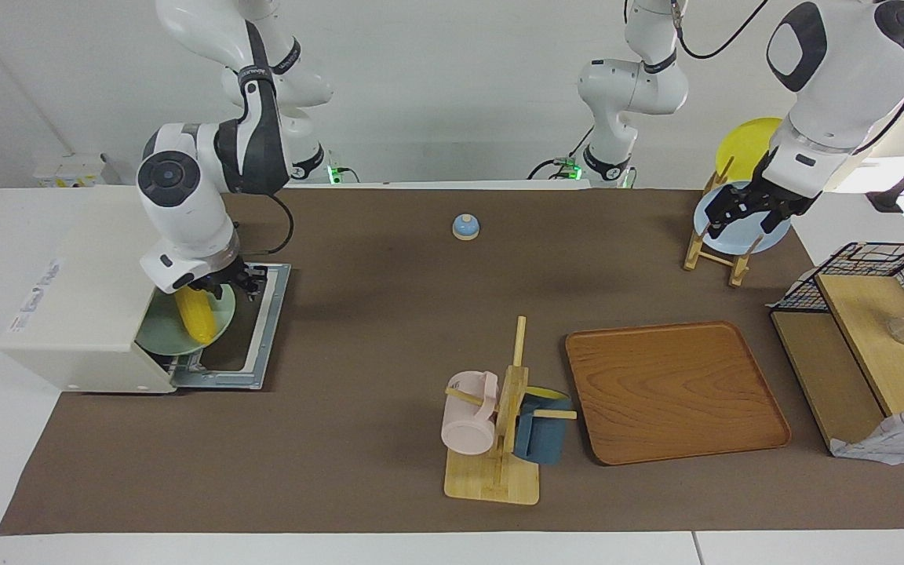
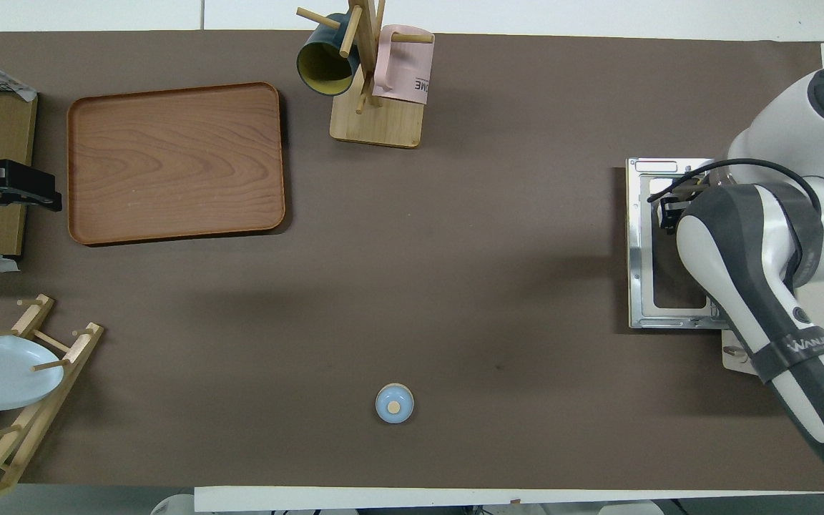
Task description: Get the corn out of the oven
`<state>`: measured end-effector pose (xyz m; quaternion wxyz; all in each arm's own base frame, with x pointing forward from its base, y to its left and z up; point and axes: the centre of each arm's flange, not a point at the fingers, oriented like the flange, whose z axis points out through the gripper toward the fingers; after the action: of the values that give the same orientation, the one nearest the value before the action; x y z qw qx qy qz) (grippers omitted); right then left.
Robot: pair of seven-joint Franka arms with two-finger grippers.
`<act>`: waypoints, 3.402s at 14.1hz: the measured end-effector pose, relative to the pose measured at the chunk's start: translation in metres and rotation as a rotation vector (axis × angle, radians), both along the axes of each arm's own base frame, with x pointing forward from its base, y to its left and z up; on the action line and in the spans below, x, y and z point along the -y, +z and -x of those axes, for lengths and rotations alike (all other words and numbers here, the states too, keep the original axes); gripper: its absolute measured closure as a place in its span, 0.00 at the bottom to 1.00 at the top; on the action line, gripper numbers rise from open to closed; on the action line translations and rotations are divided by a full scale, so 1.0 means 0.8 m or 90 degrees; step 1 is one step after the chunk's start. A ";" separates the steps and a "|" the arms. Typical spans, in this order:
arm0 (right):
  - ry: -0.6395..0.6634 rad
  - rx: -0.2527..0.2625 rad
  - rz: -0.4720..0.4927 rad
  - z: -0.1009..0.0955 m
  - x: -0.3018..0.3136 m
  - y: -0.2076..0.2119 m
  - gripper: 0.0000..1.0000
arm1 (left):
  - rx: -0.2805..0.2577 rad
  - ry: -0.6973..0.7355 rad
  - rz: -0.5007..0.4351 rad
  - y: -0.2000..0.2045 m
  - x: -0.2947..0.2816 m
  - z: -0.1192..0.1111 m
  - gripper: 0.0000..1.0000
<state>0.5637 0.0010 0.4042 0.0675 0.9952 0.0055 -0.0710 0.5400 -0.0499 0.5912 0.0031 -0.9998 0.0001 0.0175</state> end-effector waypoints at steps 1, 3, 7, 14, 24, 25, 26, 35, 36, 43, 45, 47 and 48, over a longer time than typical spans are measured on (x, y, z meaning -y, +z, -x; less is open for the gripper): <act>0.005 0.000 -0.002 0.005 0.004 -0.010 0.43 | 0.000 0.000 0.000 0.000 0.000 0.000 0.00; 0.020 -0.003 -0.006 0.010 0.009 -0.020 0.48 | 0.000 0.000 0.000 0.000 0.000 0.000 0.00; 0.056 0.009 -0.014 0.016 0.015 -0.041 0.54 | 0.000 0.000 0.000 0.000 0.000 0.000 0.00; 0.141 0.002 0.029 0.020 0.011 -0.048 0.97 | 0.000 0.000 0.000 0.000 0.000 0.000 0.00; 0.120 0.018 0.104 0.023 -0.395 0.038 0.97 | 0.000 0.000 0.000 0.000 0.000 0.000 0.00; 0.100 0.013 0.088 0.026 -0.443 0.023 0.97 | -0.001 0.001 0.000 0.000 0.000 0.000 0.00; 0.075 0.011 0.076 0.030 -0.488 -0.001 0.97 | -0.002 0.002 0.000 0.000 -0.001 0.000 0.00; 0.004 0.079 -0.028 0.064 -0.669 -0.096 0.85 | -0.014 0.030 -0.001 -0.009 -0.029 0.001 0.00; -0.015 0.078 -0.053 0.060 -0.671 -0.090 0.72 | -0.017 0.040 -0.001 -0.012 -0.029 0.002 0.00; -0.059 0.060 -0.053 -0.053 -0.464 0.065 0.59 | 0.015 0.160 0.008 -0.123 0.081 0.039 0.00; -0.035 0.030 -0.036 -0.065 -0.368 0.054 0.66 | 0.042 0.191 0.017 -0.175 0.180 0.059 0.00; -0.039 0.016 -0.024 -0.060 -0.302 0.003 0.91 | 0.068 0.226 0.029 -0.218 0.299 0.084 0.00; -0.030 0.017 -0.025 -0.054 -0.279 -0.027 0.98 | 0.075 0.235 0.032 -0.238 0.353 0.097 0.00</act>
<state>0.6065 0.2241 0.3824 0.0466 0.9970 -0.0178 -0.0589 0.4621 -0.3326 0.4010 -0.0254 -0.9819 -0.1830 -0.0407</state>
